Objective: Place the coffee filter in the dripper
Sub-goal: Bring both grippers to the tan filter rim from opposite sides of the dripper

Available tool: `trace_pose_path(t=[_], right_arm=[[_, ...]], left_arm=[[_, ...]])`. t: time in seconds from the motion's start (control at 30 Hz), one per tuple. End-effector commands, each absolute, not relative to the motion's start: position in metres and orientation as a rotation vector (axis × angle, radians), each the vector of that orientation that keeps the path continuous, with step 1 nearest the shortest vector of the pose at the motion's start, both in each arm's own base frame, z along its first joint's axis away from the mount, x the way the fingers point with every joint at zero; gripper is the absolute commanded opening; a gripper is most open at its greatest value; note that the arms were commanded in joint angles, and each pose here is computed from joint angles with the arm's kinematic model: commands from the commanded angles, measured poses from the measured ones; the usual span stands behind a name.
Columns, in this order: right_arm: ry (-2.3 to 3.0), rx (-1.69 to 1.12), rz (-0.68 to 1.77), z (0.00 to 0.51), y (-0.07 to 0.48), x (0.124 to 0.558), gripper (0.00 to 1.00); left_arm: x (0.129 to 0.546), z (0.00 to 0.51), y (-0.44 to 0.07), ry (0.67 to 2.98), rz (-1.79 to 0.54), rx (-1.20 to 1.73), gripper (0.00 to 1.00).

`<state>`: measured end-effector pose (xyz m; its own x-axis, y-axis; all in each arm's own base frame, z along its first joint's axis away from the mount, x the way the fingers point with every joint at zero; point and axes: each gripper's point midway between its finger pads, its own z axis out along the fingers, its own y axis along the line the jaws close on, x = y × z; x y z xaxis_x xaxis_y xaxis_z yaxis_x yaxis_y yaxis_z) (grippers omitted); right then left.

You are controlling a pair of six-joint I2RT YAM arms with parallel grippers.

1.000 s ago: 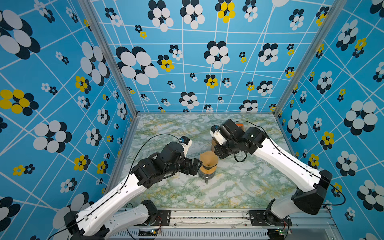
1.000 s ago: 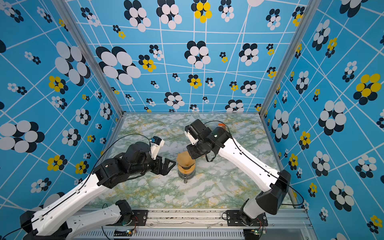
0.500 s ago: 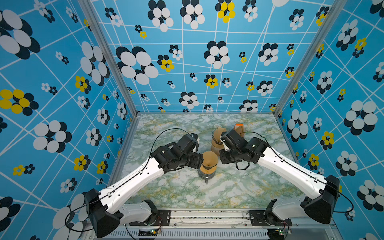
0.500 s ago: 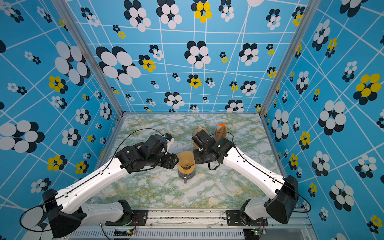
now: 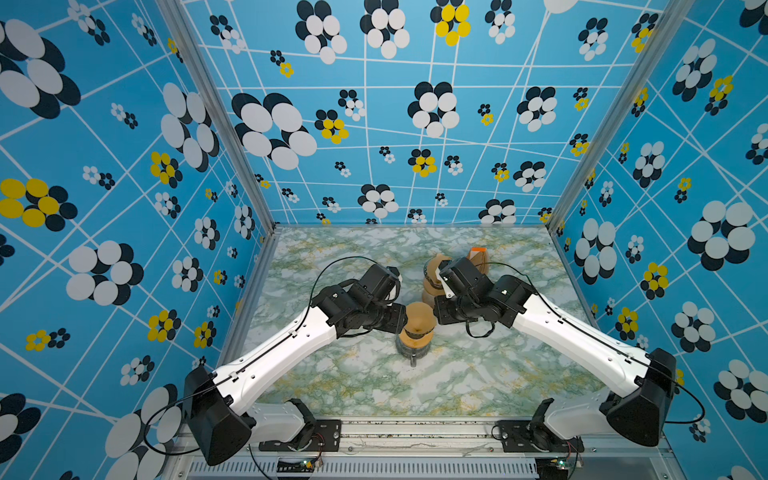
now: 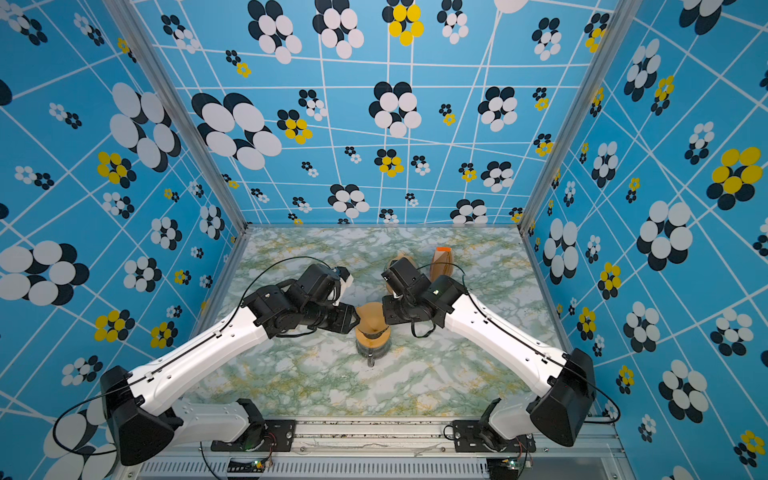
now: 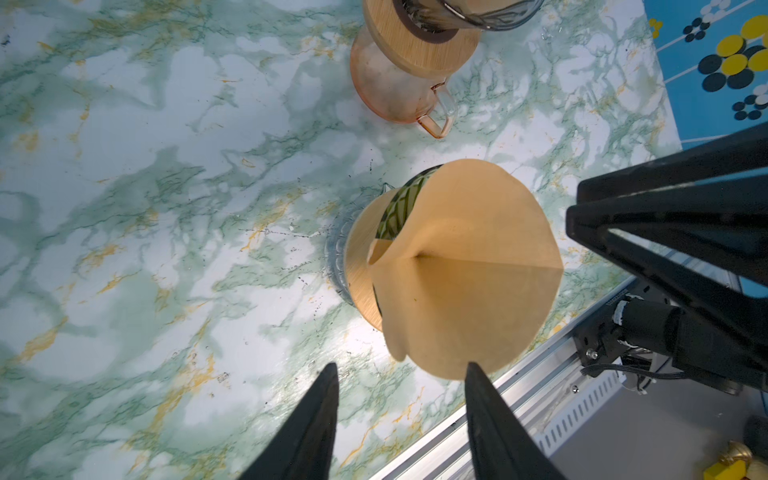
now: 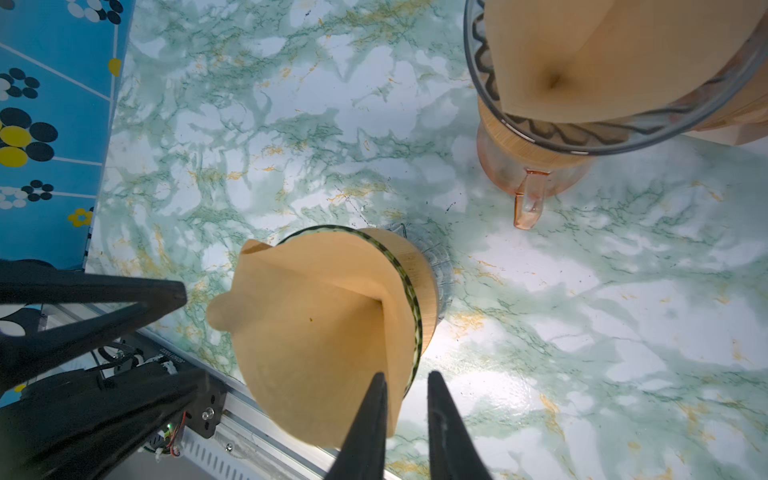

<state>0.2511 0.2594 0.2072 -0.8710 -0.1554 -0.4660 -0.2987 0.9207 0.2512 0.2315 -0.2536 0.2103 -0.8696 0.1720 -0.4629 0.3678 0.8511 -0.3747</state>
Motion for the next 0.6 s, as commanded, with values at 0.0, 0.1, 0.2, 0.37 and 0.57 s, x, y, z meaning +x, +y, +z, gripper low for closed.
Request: trace_pose_path(t=[0.0, 0.1, 0.2, 0.37, 0.57], right_arm=[[2.641, -0.356, 0.444, 0.202, 0.265, 0.252, 0.20], [2.644, -0.360, 0.436, 0.199, 0.265, 0.253, 0.19], [2.648, -0.364, 0.434, 0.197, 0.266, 0.253, 0.18], [2.651, -0.375, 0.423, 0.194, 0.266, 0.254, 0.18], [2.661, -0.378, 0.385, 0.193, 0.260, 0.253, 0.29]], left_arm=[[0.236, 0.212, -0.260, 2.615, -0.705, 0.353, 0.48], [0.238, 0.209, -0.258, 2.633, -0.711, 0.328, 0.46], [0.238, 0.206, -0.258, 2.649, -0.720, 0.317, 0.44], [0.241, 0.199, -0.254, 2.679, -0.684, 0.295, 0.41], [0.246, 0.193, -0.253, 2.698, -0.661, 0.301, 0.48]])
